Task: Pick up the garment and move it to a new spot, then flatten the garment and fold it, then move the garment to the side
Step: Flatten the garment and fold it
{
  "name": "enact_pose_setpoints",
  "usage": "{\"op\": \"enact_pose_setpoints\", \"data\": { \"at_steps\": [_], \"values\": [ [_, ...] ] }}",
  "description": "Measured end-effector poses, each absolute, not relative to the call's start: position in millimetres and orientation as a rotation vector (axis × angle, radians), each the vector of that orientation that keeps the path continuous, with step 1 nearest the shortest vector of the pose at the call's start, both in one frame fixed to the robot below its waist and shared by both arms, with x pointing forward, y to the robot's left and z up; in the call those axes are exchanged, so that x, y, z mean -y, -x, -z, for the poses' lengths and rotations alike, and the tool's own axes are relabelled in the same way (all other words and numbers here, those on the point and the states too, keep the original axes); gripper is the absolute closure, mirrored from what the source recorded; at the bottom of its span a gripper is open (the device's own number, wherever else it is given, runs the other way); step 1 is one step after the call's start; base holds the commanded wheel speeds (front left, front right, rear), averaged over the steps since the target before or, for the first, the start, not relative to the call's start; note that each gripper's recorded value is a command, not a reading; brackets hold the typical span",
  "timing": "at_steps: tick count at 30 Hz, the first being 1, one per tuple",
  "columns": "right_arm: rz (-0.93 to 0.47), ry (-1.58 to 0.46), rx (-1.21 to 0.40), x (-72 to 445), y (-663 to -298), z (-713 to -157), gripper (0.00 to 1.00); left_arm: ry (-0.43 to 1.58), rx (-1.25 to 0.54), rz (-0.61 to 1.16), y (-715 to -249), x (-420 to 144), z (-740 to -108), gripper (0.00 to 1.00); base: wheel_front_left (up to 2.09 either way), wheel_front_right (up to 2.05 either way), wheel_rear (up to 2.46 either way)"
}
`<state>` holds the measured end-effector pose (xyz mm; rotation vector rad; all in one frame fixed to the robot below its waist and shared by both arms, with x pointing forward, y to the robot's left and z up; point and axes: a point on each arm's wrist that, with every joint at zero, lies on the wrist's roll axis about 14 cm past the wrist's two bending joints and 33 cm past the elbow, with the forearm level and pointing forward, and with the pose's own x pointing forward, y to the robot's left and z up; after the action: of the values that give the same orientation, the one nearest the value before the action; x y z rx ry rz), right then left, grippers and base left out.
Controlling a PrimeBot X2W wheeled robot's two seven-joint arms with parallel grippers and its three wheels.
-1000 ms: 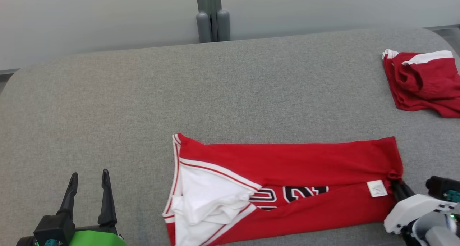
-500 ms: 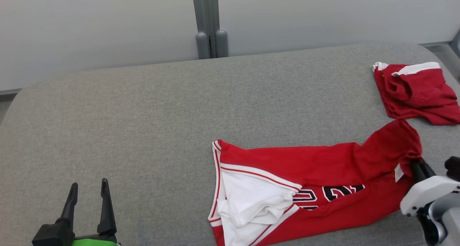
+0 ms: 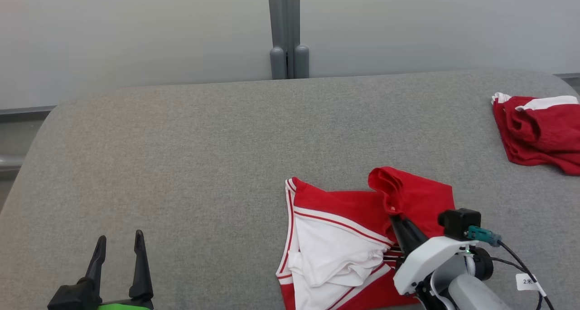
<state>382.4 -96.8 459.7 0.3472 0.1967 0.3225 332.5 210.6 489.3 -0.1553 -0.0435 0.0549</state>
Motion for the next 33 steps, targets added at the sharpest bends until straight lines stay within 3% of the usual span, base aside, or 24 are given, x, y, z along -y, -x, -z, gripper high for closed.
{"op": "enact_pose_setpoints", "data": {
  "at_steps": [11, 22, 23, 24, 25, 29, 33],
  "values": [
    [-0.514, -0.396, -0.258, 11, -372, -459, 1.0, 0.165, 0.022, -0.087, -323, -218, -482, 0.0, 0.0, 0.0, 0.0],
    [-0.608, -0.48, -0.299, -27, -358, -453, 1.0, 0.171, 0.012, -0.1, -322, -221, -478, 0.0, 0.0, 0.0, 0.0],
    [-0.605, -0.476, -0.303, -27, -359, -451, 0.73, 0.173, 0.011, -0.098, -322, -220, -478, 0.0, 0.0, 0.0, 0.0],
    [-0.608, -0.465, -0.307, -27, -358, -449, 0.25, 0.174, 0.011, -0.097, -322, -220, -478, 0.0, 0.0, 0.0, 0.0],
    [-0.612, -0.46, -0.303, -27, -359, -450, 0.0, 0.175, 0.012, -0.096, -323, -219, -478, 0.0, 0.0, 0.0, 0.0],
    [-0.625, -0.469, -0.248, -30, -366, -468, 0.0, 0.176, 0.016, -0.091, -324, -218, -479, 0.0, 0.0, 0.0, 0.0],
    [-0.607, -0.45, -0.072, -14, -388, -516, 0.0, 0.175, 0.021, -0.08, -326, -215, -482, 0.0, 0.0, 0.0, 0.0]
  ]
}}
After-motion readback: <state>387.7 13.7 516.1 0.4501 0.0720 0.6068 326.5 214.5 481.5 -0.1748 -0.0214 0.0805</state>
